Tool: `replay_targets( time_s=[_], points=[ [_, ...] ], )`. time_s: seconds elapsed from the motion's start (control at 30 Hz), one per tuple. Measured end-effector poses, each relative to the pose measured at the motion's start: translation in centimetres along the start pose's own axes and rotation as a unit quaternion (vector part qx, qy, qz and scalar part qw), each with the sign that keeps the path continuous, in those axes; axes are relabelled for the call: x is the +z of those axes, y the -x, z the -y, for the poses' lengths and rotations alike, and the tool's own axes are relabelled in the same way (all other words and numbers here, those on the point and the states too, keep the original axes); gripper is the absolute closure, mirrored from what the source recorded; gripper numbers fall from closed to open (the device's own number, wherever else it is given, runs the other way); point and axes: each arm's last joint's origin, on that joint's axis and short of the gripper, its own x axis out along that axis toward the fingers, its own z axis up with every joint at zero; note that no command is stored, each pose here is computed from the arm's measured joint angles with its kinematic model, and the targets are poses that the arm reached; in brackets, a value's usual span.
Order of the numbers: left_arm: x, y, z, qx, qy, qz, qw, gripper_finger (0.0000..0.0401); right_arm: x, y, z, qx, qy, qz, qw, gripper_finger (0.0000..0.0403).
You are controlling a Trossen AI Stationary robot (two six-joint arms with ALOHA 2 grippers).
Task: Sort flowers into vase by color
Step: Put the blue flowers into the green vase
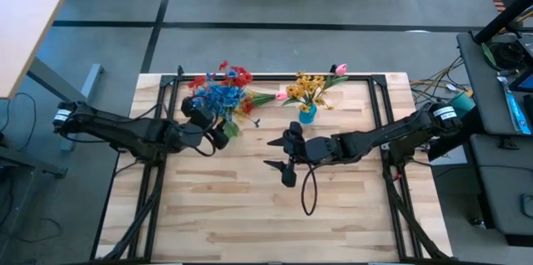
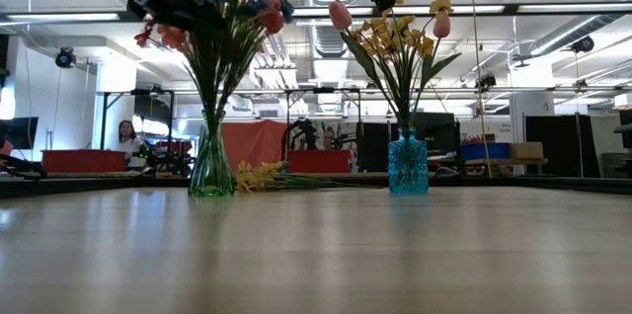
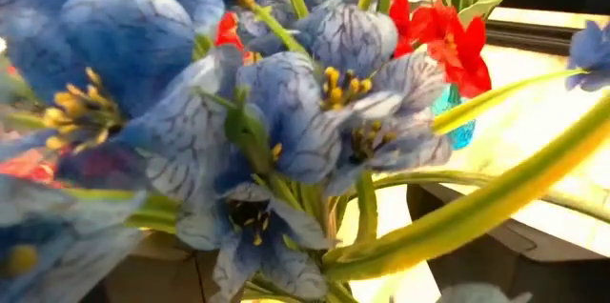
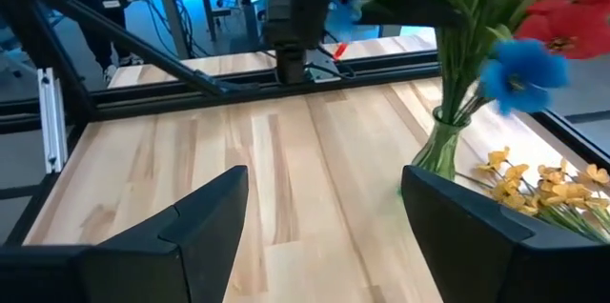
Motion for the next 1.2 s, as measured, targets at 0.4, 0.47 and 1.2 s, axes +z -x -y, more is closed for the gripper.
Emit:
replay_targets(
  time_s=[0.4, 0.47, 1.2],
  points=[
    [1.3, 1.0, -0.3, -0.008, 0.02, -0.014, 1.0, 0.0147, 0.0, 0.0, 0.0, 0.001, 0.0, 0.0, 1.0, 0.0135],
    [0.7, 0.8, -0.3, 0.0, 0.027, -0.021, 0.999, 0.0136, 0.0, 0.0, 0.0, 0.001, 0.0, -0.001, 1.0, 0.0136],
    [-1.3, 1.9, 0.8, -0.036, 0.002, -0.035, 0.999, 0.0067, -0.1, 0.0, 0.0, 0.003, 0.001, -0.005, 1.0, 0.0131]
  ],
)
